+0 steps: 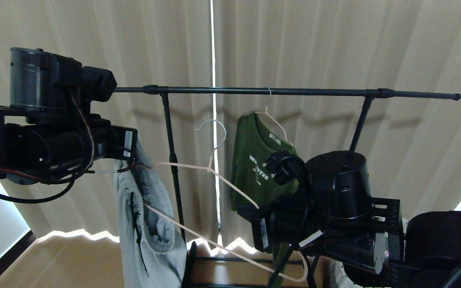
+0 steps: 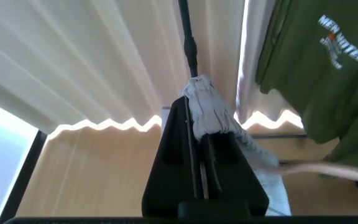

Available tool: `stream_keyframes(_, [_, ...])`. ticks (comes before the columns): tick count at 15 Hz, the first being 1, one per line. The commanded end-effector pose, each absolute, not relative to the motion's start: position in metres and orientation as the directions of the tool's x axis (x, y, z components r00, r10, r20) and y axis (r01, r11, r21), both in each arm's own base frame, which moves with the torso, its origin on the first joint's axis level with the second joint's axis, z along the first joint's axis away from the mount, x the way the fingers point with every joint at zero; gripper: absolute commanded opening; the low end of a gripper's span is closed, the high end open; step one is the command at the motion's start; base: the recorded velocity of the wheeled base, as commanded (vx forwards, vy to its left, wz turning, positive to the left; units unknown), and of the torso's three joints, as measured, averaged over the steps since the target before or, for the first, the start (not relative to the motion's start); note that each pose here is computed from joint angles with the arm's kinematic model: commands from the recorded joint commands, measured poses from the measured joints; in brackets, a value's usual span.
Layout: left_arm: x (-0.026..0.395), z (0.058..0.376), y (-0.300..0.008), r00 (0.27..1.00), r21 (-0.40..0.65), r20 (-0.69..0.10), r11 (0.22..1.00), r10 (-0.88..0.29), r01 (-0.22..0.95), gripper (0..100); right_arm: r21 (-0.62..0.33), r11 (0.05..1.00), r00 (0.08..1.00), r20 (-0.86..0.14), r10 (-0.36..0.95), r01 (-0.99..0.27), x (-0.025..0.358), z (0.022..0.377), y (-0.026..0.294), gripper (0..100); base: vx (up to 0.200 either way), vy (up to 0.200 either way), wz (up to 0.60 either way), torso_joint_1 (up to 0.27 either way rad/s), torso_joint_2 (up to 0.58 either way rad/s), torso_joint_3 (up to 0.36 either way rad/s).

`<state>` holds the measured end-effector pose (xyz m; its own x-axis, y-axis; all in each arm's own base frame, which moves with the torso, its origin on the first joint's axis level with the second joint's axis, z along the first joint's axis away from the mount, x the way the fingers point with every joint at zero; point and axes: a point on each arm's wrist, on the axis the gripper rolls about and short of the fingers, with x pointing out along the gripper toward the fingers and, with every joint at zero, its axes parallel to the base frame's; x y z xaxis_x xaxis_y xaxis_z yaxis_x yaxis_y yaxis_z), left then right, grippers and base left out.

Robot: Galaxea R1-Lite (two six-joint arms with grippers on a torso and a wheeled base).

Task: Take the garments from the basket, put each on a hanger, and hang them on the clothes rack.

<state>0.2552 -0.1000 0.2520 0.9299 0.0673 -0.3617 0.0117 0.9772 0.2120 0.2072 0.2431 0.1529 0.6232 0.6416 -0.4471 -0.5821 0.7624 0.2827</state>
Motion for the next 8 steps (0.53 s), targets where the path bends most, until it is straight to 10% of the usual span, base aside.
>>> stream_keyframes(1, [0.255, 0.253, -0.101, 0.932, 0.206, -0.357, 0.979, 0.065, 0.011, 0, 0.283, 0.769, 0.624, -0.458, 0.633, -0.573, 0.205, 0.153, 0.245, 0, 0.0, 0.0, 0.0, 0.0, 0.0, 0.0])
stream_keyframes(8, [0.239, 0.254, -0.095, 0.908, 0.232, -0.413, 0.972, 0.073, 0.028, 0, 0.288, 0.839, 0.713, -0.442, 0.544, -0.461, 0.235, 0.153, 0.246, 0, 0.0, 0.0, 0.0, 0.0, 0.0, 0.0])
